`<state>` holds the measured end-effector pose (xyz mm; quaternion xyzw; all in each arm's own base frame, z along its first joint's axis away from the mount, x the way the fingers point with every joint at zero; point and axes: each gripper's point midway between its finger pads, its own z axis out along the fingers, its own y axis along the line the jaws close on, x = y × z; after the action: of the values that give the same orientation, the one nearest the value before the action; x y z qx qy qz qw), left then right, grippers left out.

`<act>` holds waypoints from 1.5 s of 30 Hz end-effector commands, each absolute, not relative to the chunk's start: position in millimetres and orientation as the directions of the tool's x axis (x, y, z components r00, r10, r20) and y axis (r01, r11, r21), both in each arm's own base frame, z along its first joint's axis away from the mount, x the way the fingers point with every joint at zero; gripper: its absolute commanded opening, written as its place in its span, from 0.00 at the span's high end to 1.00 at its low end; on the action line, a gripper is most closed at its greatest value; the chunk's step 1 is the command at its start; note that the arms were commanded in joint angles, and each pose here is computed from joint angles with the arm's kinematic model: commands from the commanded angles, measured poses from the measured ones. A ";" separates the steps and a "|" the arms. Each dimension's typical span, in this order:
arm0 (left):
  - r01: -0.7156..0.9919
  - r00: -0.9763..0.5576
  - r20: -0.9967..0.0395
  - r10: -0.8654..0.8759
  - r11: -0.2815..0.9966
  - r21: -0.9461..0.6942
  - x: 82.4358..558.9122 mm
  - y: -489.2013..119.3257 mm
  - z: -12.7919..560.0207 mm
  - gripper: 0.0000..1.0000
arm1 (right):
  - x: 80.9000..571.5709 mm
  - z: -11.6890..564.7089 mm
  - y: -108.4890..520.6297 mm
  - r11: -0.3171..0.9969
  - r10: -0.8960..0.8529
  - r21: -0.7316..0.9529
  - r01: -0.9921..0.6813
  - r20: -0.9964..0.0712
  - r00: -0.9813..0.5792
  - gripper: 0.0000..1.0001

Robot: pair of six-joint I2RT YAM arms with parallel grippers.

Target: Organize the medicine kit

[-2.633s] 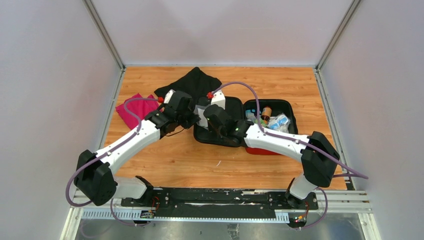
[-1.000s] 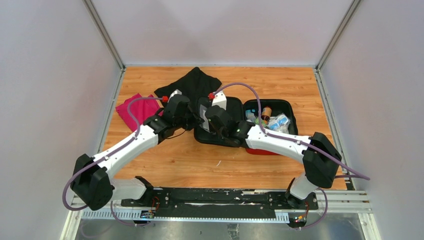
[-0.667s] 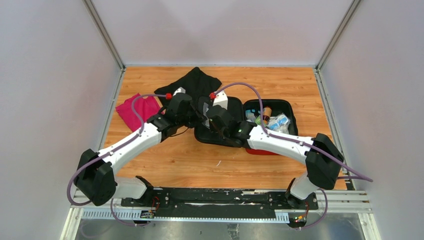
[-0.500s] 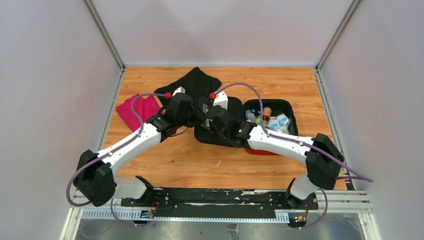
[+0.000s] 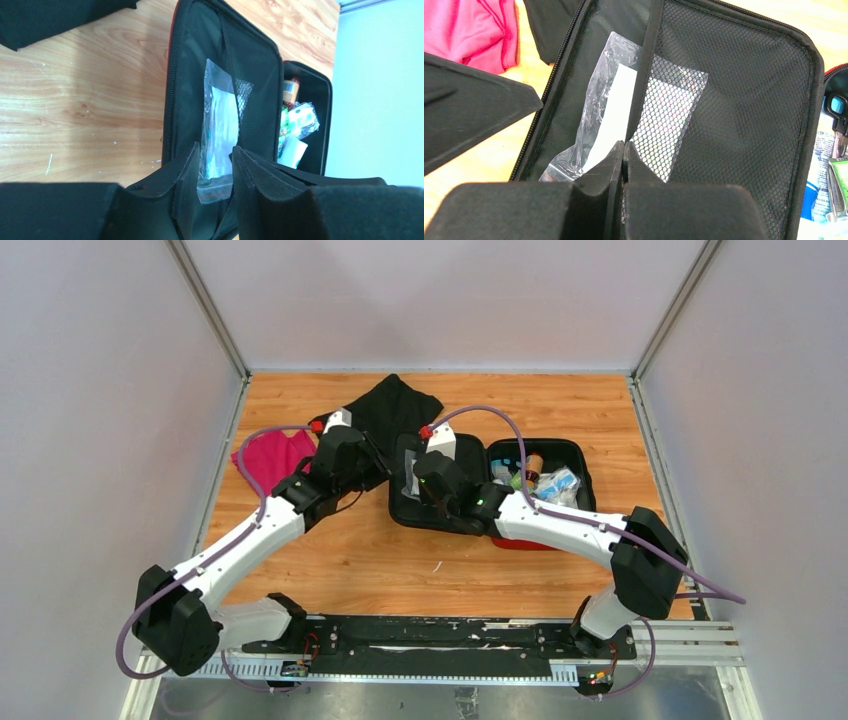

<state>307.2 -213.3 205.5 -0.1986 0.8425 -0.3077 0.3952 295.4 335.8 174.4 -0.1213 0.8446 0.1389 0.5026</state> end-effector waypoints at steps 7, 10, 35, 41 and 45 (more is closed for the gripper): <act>0.002 -0.661 -0.559 -0.500 0.744 -0.668 315.1 -225.1 183.7 0.75 | 297.0 188.2 330.5 0.936 -0.017 0.142 -0.321 -0.894 -0.447 1.00; -0.003 -0.666 -0.564 -0.488 0.758 -0.653 318.3 -223.4 176.7 0.77 | 296.8 188.9 330.6 0.936 -0.018 0.142 -0.322 -0.894 -0.447 1.00; 0.052 -0.771 -0.483 -0.415 0.715 -0.697 312.7 -251.2 146.7 0.93 | 297.0 191.0 336.0 0.928 -0.012 0.156 -0.338 -0.895 -0.445 1.00; 0.069 -0.797 -0.452 -0.399 0.684 -0.726 312.8 -263.6 146.2 0.93 | 297.2 190.9 337.0 0.927 -0.011 0.158 -0.340 -0.895 -0.446 1.00; 0.098 -0.796 -0.460 -0.394 0.666 -0.739 318.1 -271.9 153.1 0.93 | 296.6 189.9 338.0 0.926 -0.012 0.160 -0.343 -0.893 -0.449 1.00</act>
<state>313.4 -260.8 142.8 -0.1004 0.8690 -0.3743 0.3076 294.9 336.8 174.7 -0.1215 0.8446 0.1420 0.5018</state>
